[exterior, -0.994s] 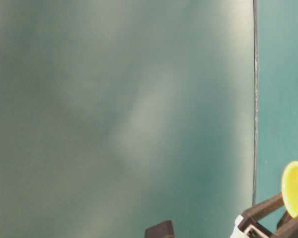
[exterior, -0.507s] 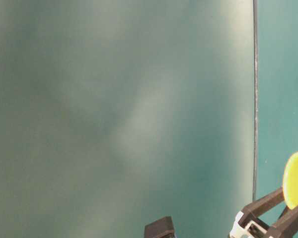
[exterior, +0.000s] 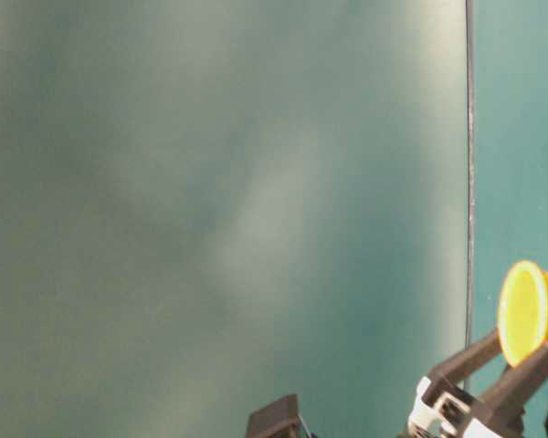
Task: Move the cup to the right with left arm.
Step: 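Lift the cup and carry it right past the tape square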
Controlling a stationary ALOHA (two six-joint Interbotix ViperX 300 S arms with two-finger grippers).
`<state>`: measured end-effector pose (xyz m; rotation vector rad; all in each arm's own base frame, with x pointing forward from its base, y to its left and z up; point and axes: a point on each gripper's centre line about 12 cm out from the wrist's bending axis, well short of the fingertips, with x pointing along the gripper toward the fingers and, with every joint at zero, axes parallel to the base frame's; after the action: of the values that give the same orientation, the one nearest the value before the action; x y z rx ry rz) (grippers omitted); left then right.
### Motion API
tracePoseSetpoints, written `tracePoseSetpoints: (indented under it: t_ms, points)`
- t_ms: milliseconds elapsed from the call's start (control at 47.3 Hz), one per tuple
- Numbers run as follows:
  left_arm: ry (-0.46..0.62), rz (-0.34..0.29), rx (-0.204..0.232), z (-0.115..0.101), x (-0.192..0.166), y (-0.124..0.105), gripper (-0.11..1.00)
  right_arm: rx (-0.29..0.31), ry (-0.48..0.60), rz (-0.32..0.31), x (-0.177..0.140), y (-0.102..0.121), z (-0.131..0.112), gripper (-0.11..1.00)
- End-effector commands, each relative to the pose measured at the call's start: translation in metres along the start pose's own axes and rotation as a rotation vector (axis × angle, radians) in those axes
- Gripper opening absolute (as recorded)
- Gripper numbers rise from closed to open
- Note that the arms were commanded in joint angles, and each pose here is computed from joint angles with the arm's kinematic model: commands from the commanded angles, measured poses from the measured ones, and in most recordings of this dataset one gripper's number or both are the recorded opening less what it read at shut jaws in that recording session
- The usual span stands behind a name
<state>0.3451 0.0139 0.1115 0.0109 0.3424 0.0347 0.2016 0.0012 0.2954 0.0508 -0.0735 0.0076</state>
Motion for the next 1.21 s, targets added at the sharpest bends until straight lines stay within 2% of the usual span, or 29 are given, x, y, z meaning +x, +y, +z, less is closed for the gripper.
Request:
tracePoseSetpoints:
  t_ms: [0, 381, 1184]
  points:
    - [-0.067, 0.002, -0.001, 0.021, 0.004, 0.001, 0.66, 0.002, -0.028, 0.003, 0.003, 0.001, 0.012, 0.00]
    - [-0.132, 0.003, 0.000, 0.046, 0.024, 0.001, 0.66, 0.003, -0.029, 0.001, 0.004, 0.001, 0.012, 0.00]
    - [-0.126, -0.003, 0.027, 0.091, 0.100, 0.001, 0.66, 0.002, -0.029, 0.003, 0.004, 0.001, 0.012, 0.00]
